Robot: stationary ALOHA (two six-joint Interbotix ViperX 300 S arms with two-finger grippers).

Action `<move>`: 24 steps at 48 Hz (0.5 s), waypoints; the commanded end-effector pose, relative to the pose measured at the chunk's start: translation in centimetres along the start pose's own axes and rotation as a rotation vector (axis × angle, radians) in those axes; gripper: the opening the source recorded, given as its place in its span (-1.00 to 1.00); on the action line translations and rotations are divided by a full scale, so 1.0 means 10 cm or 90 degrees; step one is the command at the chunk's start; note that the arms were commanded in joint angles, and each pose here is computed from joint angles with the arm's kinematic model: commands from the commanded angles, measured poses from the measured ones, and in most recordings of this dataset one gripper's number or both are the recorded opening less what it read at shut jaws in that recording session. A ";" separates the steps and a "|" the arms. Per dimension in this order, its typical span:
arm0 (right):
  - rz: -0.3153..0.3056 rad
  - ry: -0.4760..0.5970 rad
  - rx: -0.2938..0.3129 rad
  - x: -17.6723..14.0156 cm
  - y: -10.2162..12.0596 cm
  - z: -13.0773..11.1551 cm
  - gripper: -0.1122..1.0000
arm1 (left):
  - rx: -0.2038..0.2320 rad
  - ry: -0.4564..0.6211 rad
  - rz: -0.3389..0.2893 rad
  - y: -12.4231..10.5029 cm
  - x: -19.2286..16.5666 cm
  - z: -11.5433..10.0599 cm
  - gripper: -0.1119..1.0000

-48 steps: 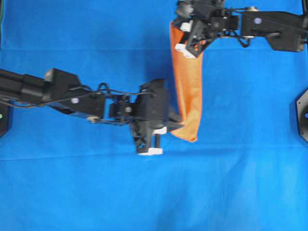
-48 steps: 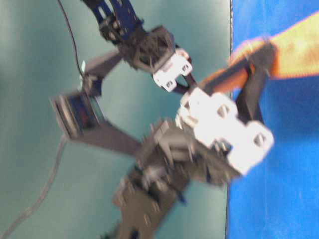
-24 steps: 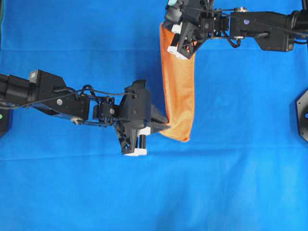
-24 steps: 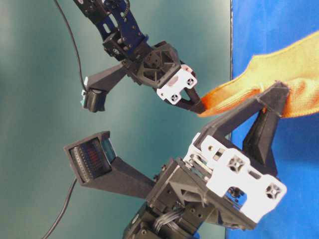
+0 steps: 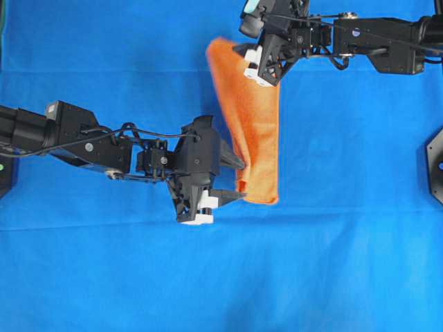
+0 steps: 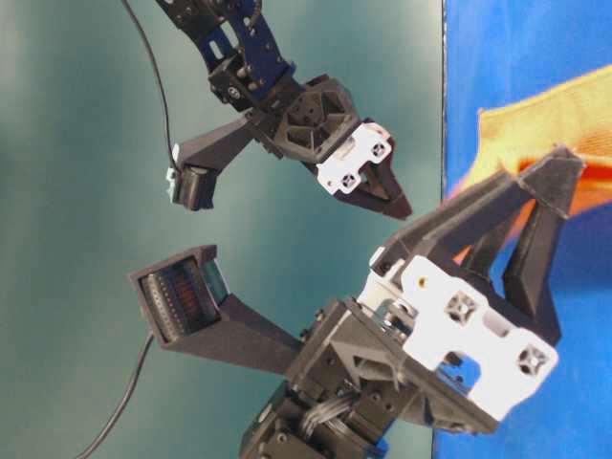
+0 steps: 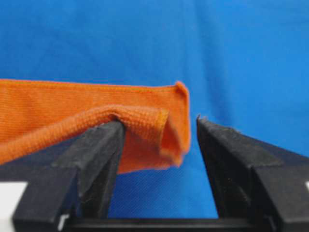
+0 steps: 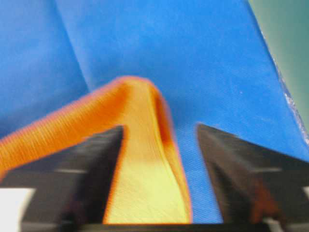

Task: Fold the orange towel.
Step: 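Lay the strip down vertically and open both grippers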

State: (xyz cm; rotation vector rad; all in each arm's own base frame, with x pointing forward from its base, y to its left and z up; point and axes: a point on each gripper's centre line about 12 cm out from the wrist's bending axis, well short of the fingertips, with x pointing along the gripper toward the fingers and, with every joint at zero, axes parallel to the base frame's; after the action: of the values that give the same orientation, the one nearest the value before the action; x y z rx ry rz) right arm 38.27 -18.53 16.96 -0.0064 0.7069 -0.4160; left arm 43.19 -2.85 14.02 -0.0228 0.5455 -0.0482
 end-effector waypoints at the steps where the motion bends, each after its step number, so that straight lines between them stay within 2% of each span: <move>1: -0.001 -0.025 -0.006 -0.09 0.00 0.12 0.36 | 0.005 -0.029 0.002 0.02 -0.04 0.17 0.15; 6: -0.004 -0.030 -0.006 -0.13 -0.01 0.15 0.28 | 0.007 -0.027 0.004 0.03 -0.17 0.25 0.15; 13: -0.010 -0.043 -0.006 -0.28 -0.03 0.20 0.29 | 0.006 0.002 0.009 0.07 -0.44 0.36 0.15; 24: -0.016 -0.079 0.000 -0.70 -0.06 0.20 0.29 | 0.001 0.034 0.018 0.13 -0.90 0.43 0.15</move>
State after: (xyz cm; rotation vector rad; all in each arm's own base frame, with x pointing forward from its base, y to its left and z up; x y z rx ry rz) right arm 35.35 -17.18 20.57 -0.0293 0.6468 -0.4302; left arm 38.70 -1.45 19.98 -0.0110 0.6400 -0.0301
